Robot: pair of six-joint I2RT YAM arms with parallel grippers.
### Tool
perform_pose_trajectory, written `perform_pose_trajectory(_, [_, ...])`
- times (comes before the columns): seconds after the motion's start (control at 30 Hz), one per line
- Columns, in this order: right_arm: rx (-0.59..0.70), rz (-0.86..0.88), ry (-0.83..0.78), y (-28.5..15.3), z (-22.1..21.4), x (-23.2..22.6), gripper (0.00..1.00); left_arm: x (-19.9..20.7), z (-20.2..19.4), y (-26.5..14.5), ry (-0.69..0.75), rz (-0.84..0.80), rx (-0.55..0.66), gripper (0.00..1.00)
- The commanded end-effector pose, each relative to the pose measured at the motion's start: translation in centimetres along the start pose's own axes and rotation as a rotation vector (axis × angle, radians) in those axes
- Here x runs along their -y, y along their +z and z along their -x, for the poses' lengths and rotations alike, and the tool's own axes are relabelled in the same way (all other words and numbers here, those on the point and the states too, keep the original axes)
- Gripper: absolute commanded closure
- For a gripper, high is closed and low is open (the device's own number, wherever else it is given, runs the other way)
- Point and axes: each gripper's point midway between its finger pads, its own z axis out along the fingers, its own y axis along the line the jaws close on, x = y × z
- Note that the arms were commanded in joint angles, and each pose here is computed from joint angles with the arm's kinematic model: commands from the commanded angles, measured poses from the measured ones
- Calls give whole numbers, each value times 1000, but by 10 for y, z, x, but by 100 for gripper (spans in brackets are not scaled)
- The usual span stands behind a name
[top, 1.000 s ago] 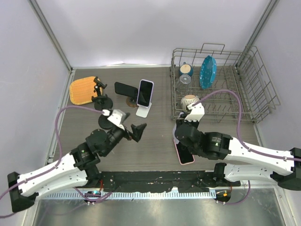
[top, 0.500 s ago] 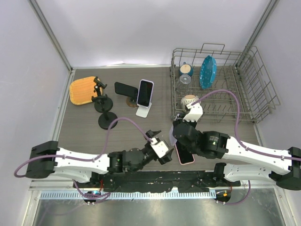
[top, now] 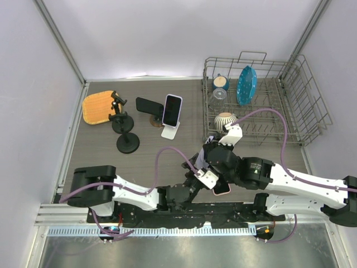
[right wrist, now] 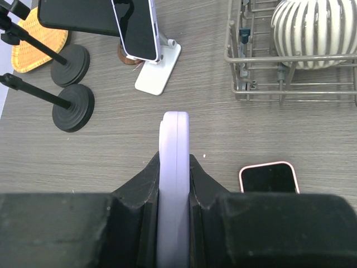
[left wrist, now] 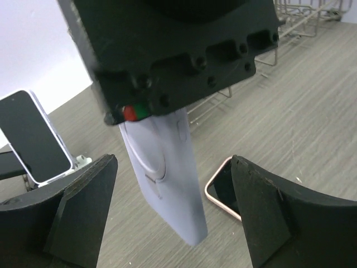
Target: Remove the phone from the phone stand
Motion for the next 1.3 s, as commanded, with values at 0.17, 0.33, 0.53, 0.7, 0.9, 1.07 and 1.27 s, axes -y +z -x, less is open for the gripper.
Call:
perform_pose_trajectory(0.17, [64,64,156,-3,20,-16,99,-16,30,8,-125,196,77,35])
perform_pose_trajectory(0.33, [70,61,171,-2,20,-15,99,-18,27,7,-129,208,67,53])
perform_pose_trajectory(0.53, [86,73,206,-3,22,-14,97,-17,24,2,-130,211,58,93])
perform_pose_trajectory(0.7, [127,120,255,-11,35,-13,59,-16,23,-4,-135,208,52,100])
perform_pose_trajectory(0.9, [199,125,257,-25,59,2,21,-22,23,-10,-224,202,37,100])
perform_pose_trajectory(1.07, [254,103,251,-36,73,22,10,-19,7,-8,-309,138,-58,100])
perform_pose_trajectory(1.27, [304,66,243,-47,86,46,8,-28,-22,-1,-549,70,-189,100])
